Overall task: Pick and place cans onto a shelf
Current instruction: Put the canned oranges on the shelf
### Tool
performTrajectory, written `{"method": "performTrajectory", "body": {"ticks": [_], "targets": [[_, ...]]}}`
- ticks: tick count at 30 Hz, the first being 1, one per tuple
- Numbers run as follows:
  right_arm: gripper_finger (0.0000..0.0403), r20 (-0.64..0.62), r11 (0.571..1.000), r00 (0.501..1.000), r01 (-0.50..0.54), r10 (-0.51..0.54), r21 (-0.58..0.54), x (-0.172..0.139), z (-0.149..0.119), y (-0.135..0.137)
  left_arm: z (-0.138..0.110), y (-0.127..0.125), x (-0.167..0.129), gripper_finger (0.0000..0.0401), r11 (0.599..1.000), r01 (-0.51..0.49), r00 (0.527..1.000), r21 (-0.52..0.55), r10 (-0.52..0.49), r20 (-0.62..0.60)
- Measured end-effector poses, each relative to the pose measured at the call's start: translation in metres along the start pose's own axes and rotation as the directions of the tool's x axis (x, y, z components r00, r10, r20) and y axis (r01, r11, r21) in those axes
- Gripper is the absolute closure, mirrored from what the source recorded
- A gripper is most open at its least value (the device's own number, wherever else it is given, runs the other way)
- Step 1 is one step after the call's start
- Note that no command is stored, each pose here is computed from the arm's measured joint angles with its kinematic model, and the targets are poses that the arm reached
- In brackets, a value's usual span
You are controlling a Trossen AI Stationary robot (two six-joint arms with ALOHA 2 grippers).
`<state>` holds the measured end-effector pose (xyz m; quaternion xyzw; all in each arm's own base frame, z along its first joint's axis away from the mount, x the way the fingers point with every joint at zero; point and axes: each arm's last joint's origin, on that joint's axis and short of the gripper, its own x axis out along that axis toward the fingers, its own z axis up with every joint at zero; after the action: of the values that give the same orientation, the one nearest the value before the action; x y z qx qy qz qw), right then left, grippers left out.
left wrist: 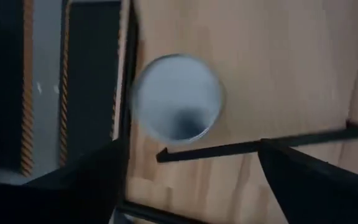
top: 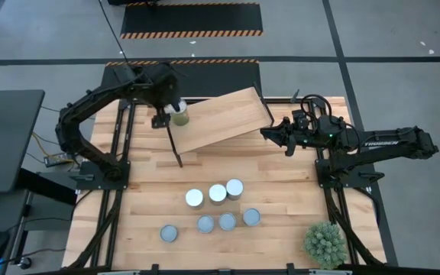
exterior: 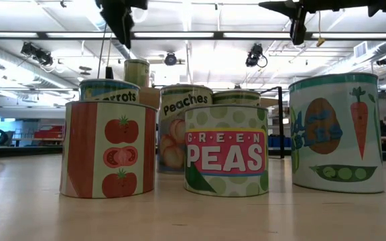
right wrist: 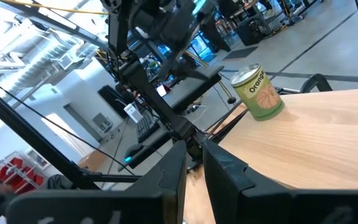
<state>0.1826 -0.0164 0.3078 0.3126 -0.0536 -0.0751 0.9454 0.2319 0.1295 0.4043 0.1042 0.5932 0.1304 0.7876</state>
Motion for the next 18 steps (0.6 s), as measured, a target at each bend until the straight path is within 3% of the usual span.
{"method": "performTrajectory", "body": {"ticks": [3,7,15,18], "targets": [[0.0341,0.001,1.0,1.0,0.001,-0.001,-0.01,0.0,0.0,0.0,0.003,-0.007,0.004,0.0065,0.98,0.013,1.0,0.198,-0.012,-0.011],[0.0341,0.0,1.0,1.0,0.001,-0.001,-0.014,0.0,0.0,0.0,0.007,-0.011,0.008,0.0093,0.918,0.025,1.0,0.397,-0.019,-0.02],[0.0341,0.004,0.999,1.0,-0.002,0.002,-0.038,0.0,0.0,0.0,0.014,-0.009,0.02,0.014,0.843,0.026,0.999,0.537,0.002,-0.051],[0.0341,0.006,0.999,1.0,-0.003,0.003,-0.038,0.0,0.001,0.0,0.014,-0.007,0.024,0.0157,0.838,0.029,0.996,0.545,0.021,-0.086]]}}
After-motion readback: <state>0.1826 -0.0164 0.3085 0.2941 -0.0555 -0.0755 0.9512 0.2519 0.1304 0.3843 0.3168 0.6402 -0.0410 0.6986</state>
